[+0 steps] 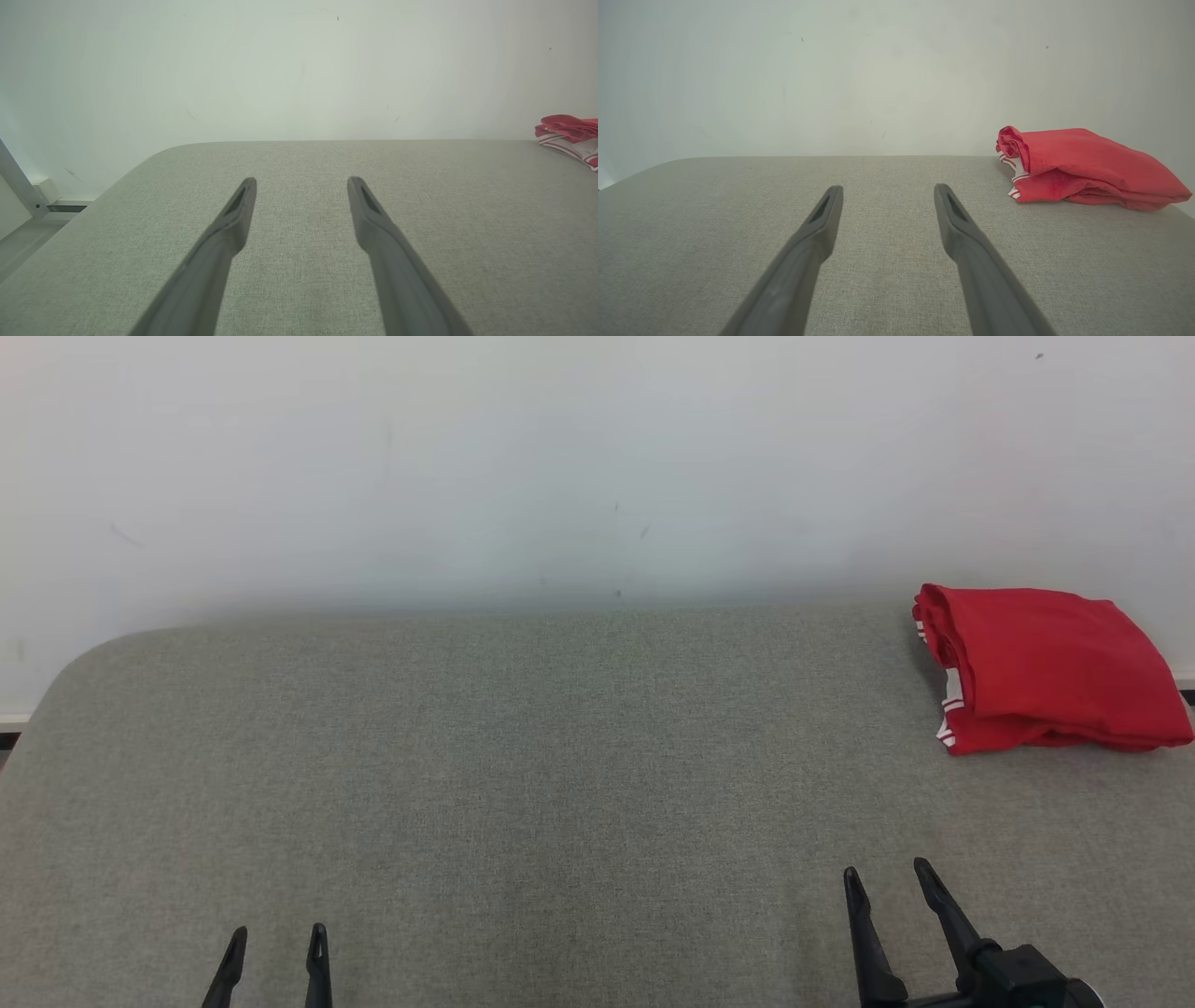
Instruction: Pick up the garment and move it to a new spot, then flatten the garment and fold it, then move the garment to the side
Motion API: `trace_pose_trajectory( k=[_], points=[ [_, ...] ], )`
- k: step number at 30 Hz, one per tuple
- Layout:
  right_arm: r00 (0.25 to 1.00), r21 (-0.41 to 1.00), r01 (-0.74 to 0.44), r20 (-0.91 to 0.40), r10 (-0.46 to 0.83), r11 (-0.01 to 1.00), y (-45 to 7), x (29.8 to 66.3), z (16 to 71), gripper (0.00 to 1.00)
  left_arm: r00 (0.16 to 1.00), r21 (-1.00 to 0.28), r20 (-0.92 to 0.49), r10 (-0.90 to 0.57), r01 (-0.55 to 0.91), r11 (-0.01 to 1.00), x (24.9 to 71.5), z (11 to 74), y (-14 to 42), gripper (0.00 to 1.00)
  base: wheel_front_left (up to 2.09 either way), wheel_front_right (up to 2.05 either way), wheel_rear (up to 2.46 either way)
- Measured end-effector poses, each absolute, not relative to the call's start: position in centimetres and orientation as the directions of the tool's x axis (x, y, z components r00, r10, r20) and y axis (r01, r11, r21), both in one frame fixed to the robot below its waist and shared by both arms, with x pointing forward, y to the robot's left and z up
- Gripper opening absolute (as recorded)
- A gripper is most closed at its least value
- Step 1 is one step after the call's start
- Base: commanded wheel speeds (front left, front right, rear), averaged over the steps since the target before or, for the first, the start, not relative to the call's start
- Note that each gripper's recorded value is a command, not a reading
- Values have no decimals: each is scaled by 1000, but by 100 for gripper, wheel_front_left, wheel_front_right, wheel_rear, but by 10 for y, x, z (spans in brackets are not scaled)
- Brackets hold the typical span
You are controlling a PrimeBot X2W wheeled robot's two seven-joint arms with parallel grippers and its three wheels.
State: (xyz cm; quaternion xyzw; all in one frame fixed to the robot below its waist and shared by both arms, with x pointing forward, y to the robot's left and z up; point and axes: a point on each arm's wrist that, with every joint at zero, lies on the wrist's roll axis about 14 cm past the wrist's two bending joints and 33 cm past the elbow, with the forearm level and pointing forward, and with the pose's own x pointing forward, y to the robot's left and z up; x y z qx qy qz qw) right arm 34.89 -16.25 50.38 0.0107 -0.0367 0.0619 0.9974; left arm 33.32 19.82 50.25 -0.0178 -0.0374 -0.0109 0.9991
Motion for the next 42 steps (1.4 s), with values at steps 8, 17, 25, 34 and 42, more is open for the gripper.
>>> trace_pose_trajectory(
  k=[8, 17, 25, 34, 42],
  points=[
    [989, 19, -127, 73, 125, 992, -161, 350, 503, 100, 997, -40, 73, -19, 22, 999, 333, 502, 199, 100, 0, 0, 0],
    [990, 23, -129, 66, 127, 991, -161, 350, 501, 100, 998, -41, 61, -16, 19, 999, 332, 498, 201, 100, 0, 0, 0],
    [990, 25, -129, 60, 127, 991, -161, 350, 499, 100, 998, -38, 55, -9, 11, 999, 332, 496, 203, 100, 0, 0, 0],
    [992, 29, -126, 25, 125, 992, -161, 347, 488, 0, 1000, -39, 25, 6, -5, 999, 329, 487, 205, 0, 0, 0, 0],
    [995, 137, -82, -44, 89, 987, -169, 342, 471, 0, 998, -149, -53, 38, -45, 988, 326, 468, 209, 0, 0, 0, 0]
  ],
)
